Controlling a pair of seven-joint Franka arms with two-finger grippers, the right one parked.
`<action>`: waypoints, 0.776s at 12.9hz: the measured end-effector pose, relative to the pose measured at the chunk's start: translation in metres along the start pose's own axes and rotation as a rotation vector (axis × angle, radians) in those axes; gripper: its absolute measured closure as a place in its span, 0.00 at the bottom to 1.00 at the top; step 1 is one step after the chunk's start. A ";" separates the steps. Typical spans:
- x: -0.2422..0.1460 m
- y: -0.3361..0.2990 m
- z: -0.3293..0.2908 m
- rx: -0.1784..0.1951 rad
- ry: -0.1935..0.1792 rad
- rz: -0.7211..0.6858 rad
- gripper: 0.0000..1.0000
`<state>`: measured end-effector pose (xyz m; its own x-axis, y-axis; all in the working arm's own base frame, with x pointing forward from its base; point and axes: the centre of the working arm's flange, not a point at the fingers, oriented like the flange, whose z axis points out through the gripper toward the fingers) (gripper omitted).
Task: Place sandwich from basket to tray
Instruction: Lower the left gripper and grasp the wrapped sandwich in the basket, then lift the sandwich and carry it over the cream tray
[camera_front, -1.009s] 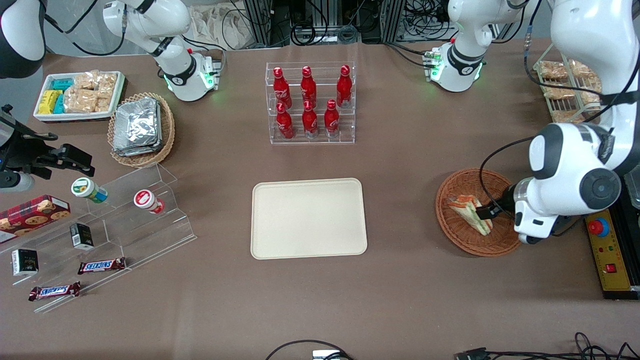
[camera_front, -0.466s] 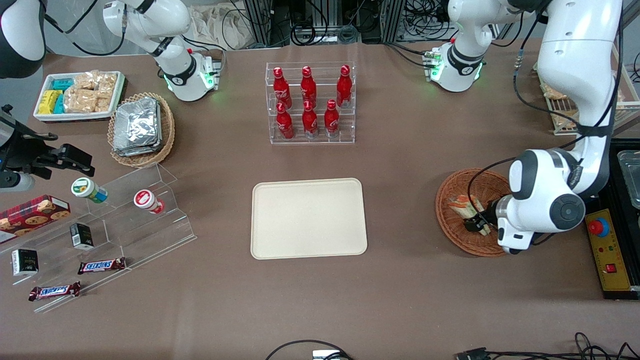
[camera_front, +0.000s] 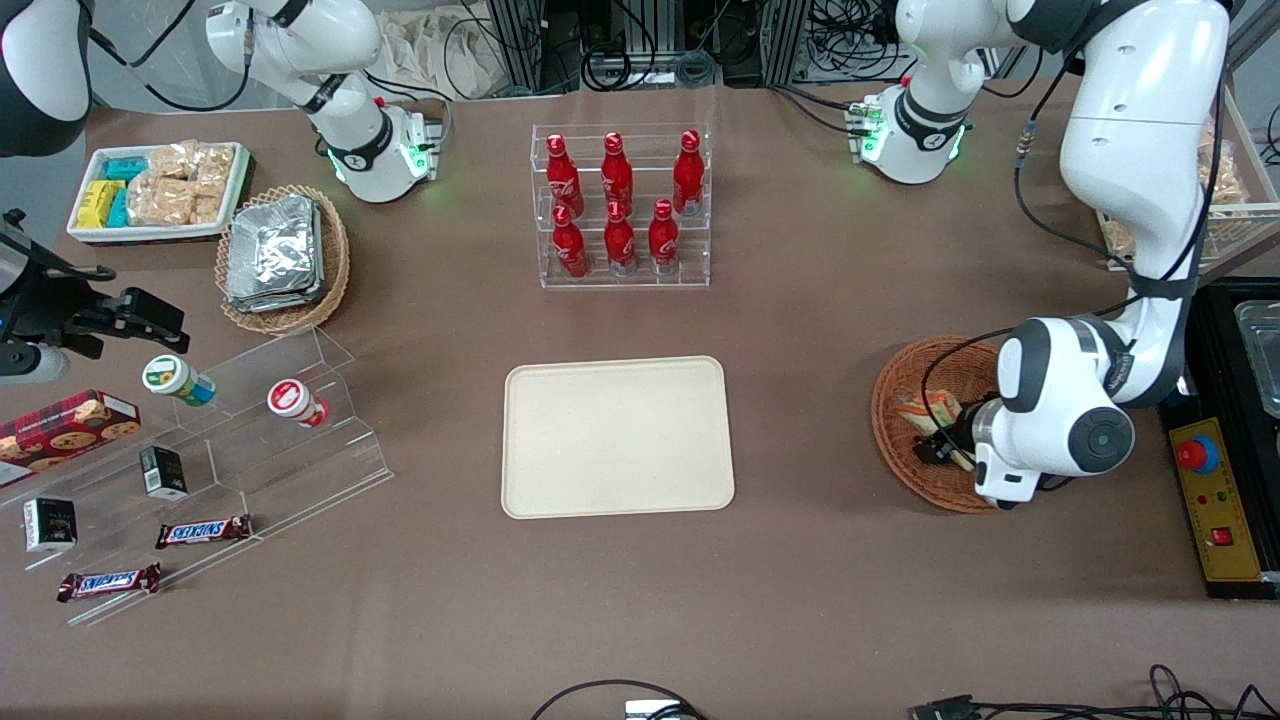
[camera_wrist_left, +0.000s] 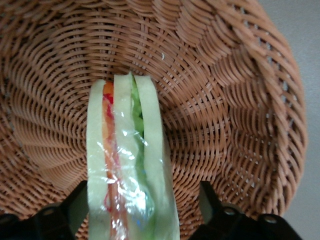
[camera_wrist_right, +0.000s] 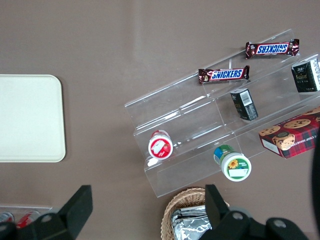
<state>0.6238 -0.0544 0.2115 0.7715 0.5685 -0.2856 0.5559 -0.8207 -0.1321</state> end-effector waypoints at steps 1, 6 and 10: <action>-0.001 0.001 0.000 -0.001 0.001 0.002 0.22; -0.033 0.003 -0.073 -0.010 0.025 0.085 0.65; -0.086 0.018 -0.155 -0.060 0.121 0.310 0.77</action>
<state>0.6153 -0.1095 0.3814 0.9360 0.2975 -0.1881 0.3029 -0.9530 0.0002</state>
